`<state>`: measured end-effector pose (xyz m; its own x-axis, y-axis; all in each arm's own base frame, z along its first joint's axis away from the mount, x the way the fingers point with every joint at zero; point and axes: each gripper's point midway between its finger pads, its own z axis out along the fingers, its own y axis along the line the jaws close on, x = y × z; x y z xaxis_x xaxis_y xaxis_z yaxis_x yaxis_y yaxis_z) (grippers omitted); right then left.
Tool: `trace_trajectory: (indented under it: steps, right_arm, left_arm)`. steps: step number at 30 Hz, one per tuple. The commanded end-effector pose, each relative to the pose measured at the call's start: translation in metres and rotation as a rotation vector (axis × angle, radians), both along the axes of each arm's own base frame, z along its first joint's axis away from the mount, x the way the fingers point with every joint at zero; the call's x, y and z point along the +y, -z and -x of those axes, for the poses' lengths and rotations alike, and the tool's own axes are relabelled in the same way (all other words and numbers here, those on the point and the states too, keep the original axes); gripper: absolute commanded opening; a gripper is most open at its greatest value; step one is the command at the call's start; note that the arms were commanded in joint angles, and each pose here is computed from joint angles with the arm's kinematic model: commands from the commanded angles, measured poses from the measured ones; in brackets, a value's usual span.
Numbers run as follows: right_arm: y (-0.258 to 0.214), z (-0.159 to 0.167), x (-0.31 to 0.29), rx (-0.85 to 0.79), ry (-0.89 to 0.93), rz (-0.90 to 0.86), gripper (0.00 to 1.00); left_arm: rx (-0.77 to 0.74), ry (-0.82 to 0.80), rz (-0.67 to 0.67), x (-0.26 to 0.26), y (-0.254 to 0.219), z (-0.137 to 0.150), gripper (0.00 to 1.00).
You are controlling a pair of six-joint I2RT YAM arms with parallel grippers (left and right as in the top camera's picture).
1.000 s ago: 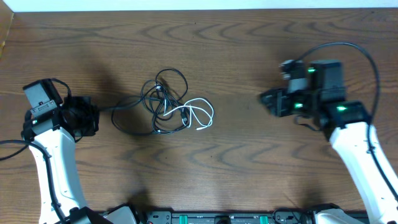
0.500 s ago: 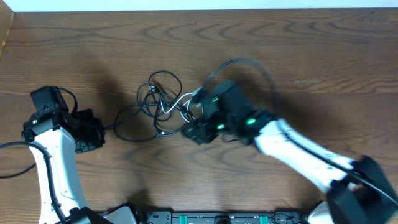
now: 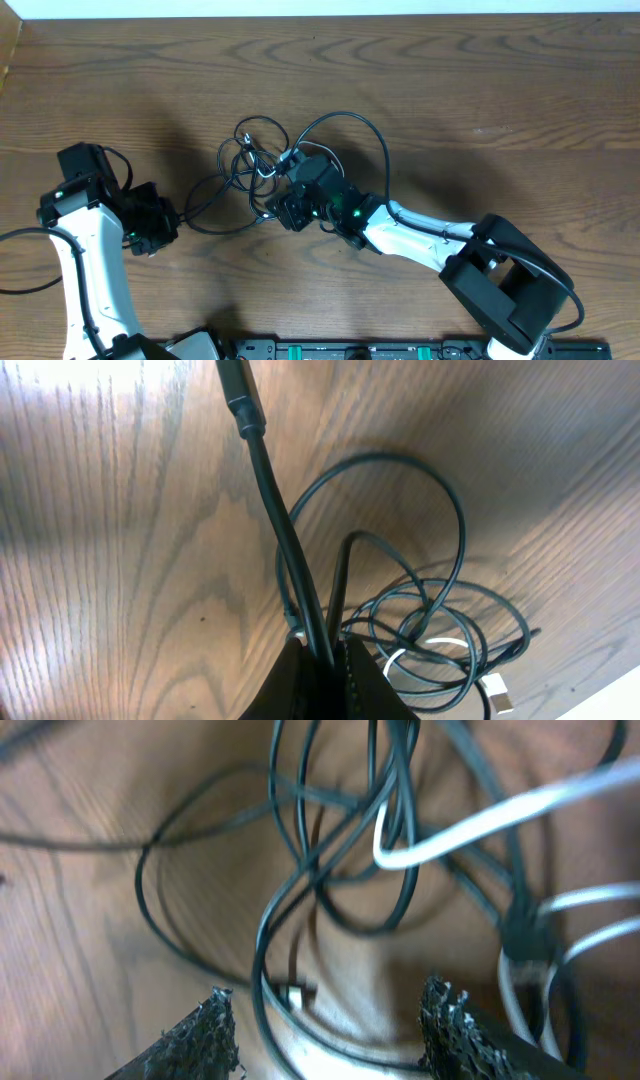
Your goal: Untangle cables
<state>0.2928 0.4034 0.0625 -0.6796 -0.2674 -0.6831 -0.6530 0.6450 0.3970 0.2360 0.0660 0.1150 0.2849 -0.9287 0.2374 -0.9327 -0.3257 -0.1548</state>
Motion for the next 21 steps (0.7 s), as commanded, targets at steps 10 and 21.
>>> trace_trajectory:
  steps: [10,21]
  right_arm:
    - [-0.017,-0.036,-0.007,-0.078,0.190,-0.050,0.59]
    - [-0.005,-0.050,0.009,-0.051,0.225,-0.105,0.55]
  left_arm:
    - [-0.009,0.048,0.009,-0.015,-0.004,-0.002,0.08]
    - [-0.011,0.049,0.015,-0.016,-0.004,-0.002,0.08]
